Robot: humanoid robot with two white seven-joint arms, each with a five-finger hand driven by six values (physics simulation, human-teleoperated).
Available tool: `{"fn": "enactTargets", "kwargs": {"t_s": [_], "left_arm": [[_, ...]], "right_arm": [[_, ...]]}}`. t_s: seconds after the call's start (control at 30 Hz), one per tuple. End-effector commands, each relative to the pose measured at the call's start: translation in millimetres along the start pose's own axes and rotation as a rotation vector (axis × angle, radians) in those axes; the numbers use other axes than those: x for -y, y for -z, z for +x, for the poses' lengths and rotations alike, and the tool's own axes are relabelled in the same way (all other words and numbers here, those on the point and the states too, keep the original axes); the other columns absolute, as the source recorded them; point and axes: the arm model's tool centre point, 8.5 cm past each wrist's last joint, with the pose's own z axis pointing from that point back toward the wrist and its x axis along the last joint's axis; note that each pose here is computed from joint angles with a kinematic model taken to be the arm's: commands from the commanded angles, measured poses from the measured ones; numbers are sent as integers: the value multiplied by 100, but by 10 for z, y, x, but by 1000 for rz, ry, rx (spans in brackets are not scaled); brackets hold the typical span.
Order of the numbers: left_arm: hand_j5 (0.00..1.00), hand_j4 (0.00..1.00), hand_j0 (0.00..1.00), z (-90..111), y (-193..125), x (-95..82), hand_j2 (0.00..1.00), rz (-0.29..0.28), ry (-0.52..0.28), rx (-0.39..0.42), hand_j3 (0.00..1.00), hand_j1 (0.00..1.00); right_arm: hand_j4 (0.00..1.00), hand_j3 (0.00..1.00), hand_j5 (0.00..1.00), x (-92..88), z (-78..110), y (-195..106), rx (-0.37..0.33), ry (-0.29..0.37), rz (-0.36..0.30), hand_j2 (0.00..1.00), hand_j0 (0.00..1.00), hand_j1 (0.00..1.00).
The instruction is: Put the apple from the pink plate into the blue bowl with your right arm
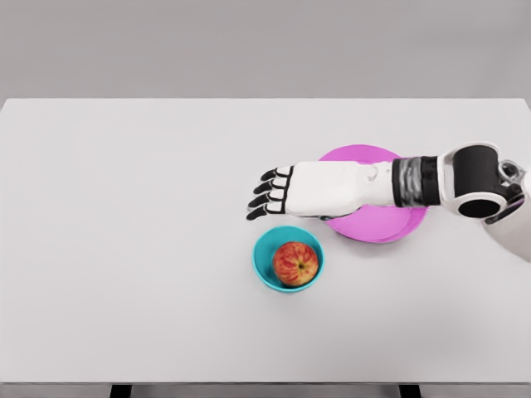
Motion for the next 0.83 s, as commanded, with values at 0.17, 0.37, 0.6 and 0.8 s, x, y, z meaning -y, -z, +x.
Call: {"fn": "enactTargets", "kwargs": {"t_s": [0.17, 0.37, 0.6, 0.8], "left_arm": [[100, 100, 100, 0, 0, 0, 100, 0, 0, 0, 100, 100], [100, 100, 100, 0, 0, 0, 100, 0, 0, 0, 100, 100], [100, 100, 100, 0, 0, 0, 100, 0, 0, 0, 100, 100], [100, 100, 100, 0, 0, 0, 100, 0, -1, 0, 100, 100]], "right_arm": [[100, 100, 100, -108, -585, -1113, -334, 87, -62, 100, 100, 100], [100, 100, 100, -550, -749, -1251, -460, 298, -262, 100, 100, 100], [100, 100, 100, -735, -703, -1311, -482, 342, -259, 100, 100, 100], [100, 100, 100, -827, -678, -1354, -493, 358, -244, 100, 100, 100]]}}
